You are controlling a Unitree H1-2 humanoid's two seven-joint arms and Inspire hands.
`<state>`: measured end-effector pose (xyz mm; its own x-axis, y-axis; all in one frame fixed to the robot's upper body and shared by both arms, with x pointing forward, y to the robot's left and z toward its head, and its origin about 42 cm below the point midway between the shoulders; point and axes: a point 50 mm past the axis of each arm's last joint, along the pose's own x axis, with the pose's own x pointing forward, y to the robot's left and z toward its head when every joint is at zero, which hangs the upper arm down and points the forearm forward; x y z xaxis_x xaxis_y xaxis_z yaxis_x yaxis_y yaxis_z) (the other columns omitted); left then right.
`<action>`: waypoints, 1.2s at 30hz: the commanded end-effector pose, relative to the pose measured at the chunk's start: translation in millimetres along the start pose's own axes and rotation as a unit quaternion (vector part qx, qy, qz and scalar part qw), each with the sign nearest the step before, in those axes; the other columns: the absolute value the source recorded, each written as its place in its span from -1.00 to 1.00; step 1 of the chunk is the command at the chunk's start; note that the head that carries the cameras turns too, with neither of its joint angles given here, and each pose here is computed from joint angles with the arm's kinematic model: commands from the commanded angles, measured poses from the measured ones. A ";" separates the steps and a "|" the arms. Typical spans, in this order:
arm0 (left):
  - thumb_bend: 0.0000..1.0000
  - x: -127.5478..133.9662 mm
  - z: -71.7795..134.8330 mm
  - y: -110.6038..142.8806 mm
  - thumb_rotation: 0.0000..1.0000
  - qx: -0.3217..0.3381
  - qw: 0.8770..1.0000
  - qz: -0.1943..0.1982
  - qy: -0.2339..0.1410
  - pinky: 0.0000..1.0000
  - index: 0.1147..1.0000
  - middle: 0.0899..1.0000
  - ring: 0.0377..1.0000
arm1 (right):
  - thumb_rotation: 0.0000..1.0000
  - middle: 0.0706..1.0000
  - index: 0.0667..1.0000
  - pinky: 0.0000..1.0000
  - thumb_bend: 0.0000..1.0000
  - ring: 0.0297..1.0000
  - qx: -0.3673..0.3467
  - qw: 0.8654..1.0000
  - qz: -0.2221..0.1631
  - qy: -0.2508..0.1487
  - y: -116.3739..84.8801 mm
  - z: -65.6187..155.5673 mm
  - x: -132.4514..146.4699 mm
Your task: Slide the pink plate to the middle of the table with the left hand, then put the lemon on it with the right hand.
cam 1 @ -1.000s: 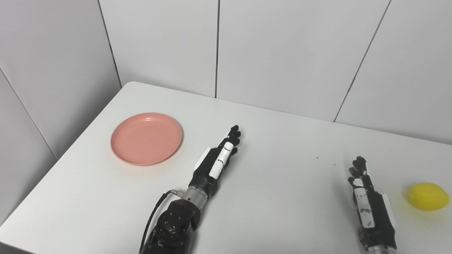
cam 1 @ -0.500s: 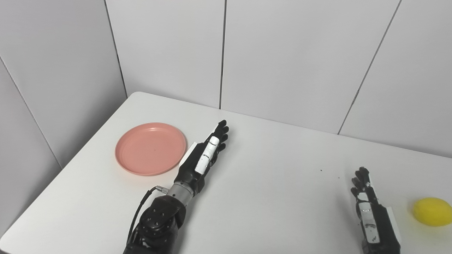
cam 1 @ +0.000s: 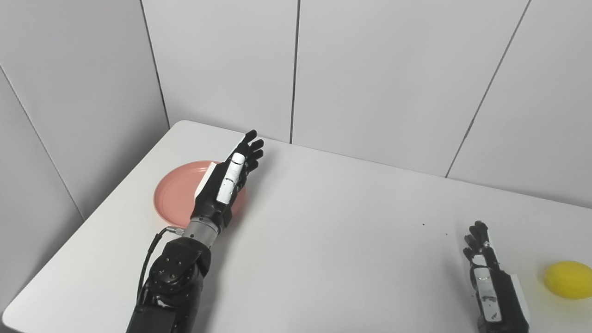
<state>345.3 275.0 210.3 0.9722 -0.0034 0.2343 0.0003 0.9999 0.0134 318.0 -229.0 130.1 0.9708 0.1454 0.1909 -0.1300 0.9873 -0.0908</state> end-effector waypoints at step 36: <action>0.40 11.5 1.6 144.5 1.00 0.056 0.969 0.233 -0.059 0.63 0.49 0.51 0.57 | 1.00 1.00 1.00 1.00 -0.21 1.00 0.011 1.000 0.004 -0.022 -5.9 7.8 -4.7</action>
<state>353.2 408.1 193.4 0.8622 0.4378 0.2547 -0.4473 0.8941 -0.0229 313.0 -231.8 128.9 0.9696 0.1555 0.1890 -0.1445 0.9870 -0.0706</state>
